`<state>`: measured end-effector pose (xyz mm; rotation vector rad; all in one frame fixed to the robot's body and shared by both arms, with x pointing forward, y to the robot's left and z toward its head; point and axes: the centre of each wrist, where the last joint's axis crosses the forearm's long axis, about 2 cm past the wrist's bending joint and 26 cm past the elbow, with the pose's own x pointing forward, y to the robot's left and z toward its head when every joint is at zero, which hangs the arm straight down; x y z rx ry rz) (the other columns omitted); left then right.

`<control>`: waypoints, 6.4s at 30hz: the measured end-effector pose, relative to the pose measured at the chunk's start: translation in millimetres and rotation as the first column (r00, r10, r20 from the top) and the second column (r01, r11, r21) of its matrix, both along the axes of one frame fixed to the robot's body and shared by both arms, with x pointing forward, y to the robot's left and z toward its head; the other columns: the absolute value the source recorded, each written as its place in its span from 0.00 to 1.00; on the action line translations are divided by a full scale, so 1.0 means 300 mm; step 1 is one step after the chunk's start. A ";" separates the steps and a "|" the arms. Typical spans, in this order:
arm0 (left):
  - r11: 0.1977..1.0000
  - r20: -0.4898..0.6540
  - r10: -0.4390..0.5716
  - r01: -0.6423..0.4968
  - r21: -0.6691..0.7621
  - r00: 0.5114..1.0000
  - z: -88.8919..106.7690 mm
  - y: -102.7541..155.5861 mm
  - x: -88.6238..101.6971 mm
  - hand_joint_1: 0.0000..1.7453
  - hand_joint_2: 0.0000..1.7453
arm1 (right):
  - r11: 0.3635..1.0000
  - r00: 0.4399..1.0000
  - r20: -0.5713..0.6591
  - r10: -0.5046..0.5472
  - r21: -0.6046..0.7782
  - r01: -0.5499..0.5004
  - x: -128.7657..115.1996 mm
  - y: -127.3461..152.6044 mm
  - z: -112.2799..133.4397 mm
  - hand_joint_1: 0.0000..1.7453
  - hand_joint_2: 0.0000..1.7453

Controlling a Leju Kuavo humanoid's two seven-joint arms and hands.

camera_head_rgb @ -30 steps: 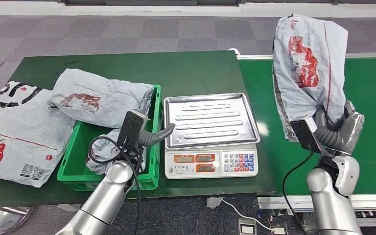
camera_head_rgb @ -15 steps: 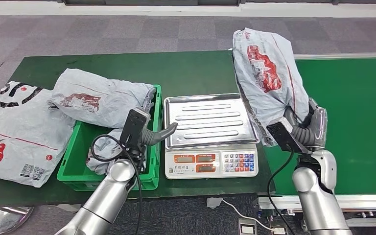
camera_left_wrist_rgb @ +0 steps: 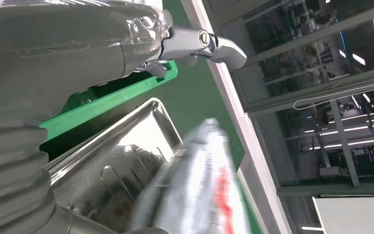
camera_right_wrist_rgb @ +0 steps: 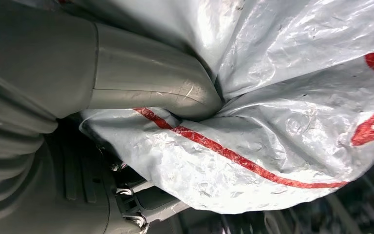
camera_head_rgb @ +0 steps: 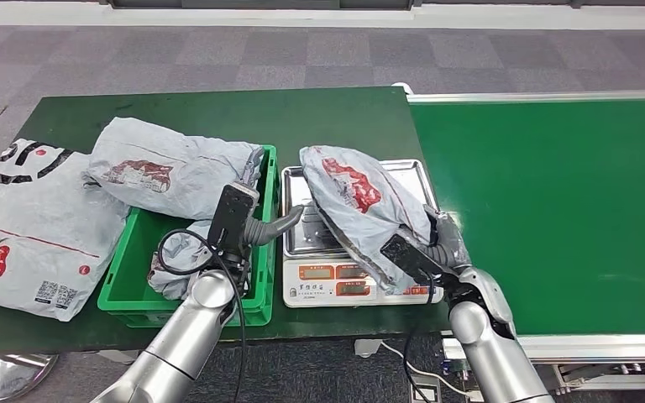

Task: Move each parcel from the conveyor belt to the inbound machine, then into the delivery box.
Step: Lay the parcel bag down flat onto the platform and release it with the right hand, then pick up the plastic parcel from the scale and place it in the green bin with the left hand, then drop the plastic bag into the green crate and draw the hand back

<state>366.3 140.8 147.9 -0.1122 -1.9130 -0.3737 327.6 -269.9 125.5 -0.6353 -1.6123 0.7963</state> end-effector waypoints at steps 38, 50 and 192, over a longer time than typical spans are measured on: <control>0.999 0.026 0.035 -0.036 0.030 0.999 0.017 0.002 0.006 0.00 1.00 | 0.993 0.994 -0.018 -0.104 0.050 0.104 -0.006 0.004 -0.056 0.00 1.00; 0.999 0.028 0.035 -0.036 0.029 0.999 0.019 0.002 0.007 0.00 1.00 | 0.993 0.994 -0.017 -0.107 0.057 0.108 -0.006 0.007 -0.056 0.00 1.00; 0.140 0.516 0.407 -0.610 0.780 0.754 0.017 0.213 0.147 1.00 1.00 | 0.810 0.866 0.311 -0.392 0.564 0.163 -0.022 -0.236 0.036 0.00 1.00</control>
